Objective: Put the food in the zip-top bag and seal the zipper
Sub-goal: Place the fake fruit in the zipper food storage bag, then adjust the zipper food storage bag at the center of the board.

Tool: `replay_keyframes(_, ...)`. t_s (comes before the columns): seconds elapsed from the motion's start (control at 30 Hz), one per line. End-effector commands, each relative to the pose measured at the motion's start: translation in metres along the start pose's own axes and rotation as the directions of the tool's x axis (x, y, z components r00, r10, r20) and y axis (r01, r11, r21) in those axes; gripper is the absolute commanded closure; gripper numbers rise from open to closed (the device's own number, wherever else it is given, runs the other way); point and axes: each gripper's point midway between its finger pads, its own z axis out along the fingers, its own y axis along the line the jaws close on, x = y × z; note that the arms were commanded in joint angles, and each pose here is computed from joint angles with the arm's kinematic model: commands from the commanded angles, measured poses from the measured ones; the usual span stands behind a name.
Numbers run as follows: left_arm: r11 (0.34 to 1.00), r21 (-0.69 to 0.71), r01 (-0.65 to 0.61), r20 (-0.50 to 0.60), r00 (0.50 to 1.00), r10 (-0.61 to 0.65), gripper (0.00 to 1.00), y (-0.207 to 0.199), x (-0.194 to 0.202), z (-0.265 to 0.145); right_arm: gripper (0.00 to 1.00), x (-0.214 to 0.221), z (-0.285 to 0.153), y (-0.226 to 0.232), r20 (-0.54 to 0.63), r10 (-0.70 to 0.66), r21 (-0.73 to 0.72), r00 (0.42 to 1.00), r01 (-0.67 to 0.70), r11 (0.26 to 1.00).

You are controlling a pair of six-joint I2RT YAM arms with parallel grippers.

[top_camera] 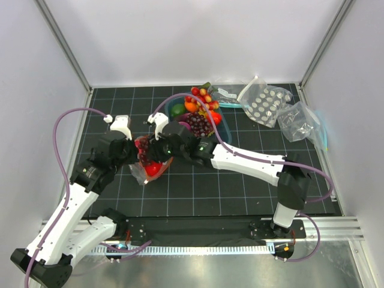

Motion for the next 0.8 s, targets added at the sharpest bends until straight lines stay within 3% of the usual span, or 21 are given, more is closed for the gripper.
replay_keyframes(0.0, 1.000, 0.011, 0.008, 0.055, 0.998, -0.009, 1.00, -0.002, -0.013, -0.002, 0.64, -0.035, 0.016, 0.003, 0.124, 0.032, 0.017, 0.992, -0.035, 0.999)
replay_keyframes(0.07, 1.000, 0.011, 0.011, 0.059, 0.998, -0.011, 1.00, -0.002, -0.014, -0.003, 0.47, -0.025, 0.027, -0.006, 0.098, 0.037, 0.047, 0.994, -0.042, 0.998)
replay_keyframes(0.1, 1.000, 0.012, 0.011, 0.061, 0.998, -0.012, 1.00, -0.002, -0.014, -0.003, 0.29, -0.021, 0.029, -0.008, 0.076, 0.037, 0.060, 0.996, -0.041, 0.997)
replay_keyframes(0.2, 1.000, 0.010, 0.011, 0.062, 0.998, -0.012, 1.00, -0.001, -0.014, -0.003, 0.17, -0.020, 0.024, -0.013, 0.062, 0.037, 0.096, 0.997, -0.043, 0.994)
replay_keyframes(0.57, 1.000, -0.005, 0.009, 0.055, 0.998, -0.008, 1.00, 0.001, -0.013, -0.002, 0.16, -0.042, -0.058, -0.014, 0.166, 0.028, 0.110, 0.986, -0.047, 0.993)
replay_keyframes(0.77, 1.000, -0.006, 0.010, 0.058, 0.998, -0.010, 1.00, 0.001, -0.013, -0.003, 0.24, -0.032, -0.091, -0.044, 0.134, 0.011, 0.277, 0.991, -0.048, 0.960)
